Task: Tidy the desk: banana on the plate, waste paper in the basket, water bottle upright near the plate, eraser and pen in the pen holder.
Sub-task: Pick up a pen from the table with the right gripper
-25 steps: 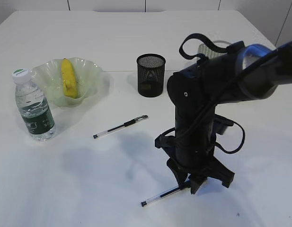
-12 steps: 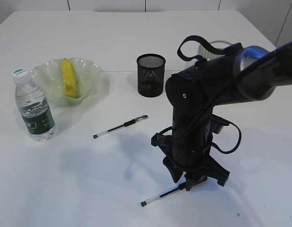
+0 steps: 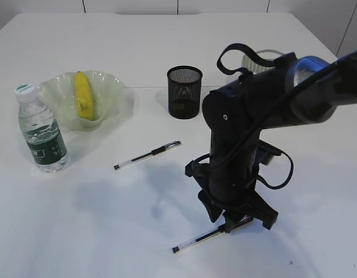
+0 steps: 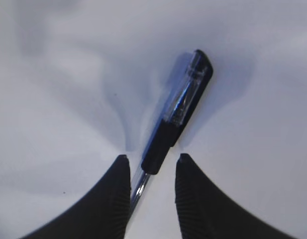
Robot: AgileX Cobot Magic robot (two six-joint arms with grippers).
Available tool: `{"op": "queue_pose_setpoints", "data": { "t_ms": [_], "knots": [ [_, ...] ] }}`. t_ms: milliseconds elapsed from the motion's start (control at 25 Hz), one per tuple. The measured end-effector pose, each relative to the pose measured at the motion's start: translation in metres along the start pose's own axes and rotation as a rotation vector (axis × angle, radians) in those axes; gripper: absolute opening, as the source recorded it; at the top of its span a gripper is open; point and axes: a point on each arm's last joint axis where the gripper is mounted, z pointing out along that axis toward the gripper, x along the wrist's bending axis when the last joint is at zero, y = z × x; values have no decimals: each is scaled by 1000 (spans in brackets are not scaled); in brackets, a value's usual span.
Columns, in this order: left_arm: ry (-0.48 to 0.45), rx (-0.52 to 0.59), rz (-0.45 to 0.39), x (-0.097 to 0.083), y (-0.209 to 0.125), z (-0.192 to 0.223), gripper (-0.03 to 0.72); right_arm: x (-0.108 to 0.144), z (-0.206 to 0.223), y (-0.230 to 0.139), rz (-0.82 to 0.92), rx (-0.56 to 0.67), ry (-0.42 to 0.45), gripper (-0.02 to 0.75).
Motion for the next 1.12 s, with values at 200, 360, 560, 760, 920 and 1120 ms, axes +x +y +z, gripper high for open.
{"op": "queue_pose_setpoints", "data": {
  "t_ms": [200, 360, 560, 760, 920, 1120],
  "knots": [
    [0, 0, 0, 0, 0, 0, 475, -1, 0, -1, 73, 7, -10, 232],
    [0, 0, 0, 0, 0, 0, 475, -1, 0, -2, 114, 16, -11, 232],
    [0, 0, 0, 0, 0, 0, 475, -1, 0, -2, 134, 17, -11, 232],
    [0, 1, 0, 0, 0, 0, 475, -1, 0, -2, 150, 17, -11, 232],
    [1, 1, 1, 0, 0, 0, 475, -3, 0, -2, 150, 17, -33, 232],
    [7, 1, 4, 1, 0, 0, 475, -4, 0, -2, 159, 22, -51, 232]
  ]
}}
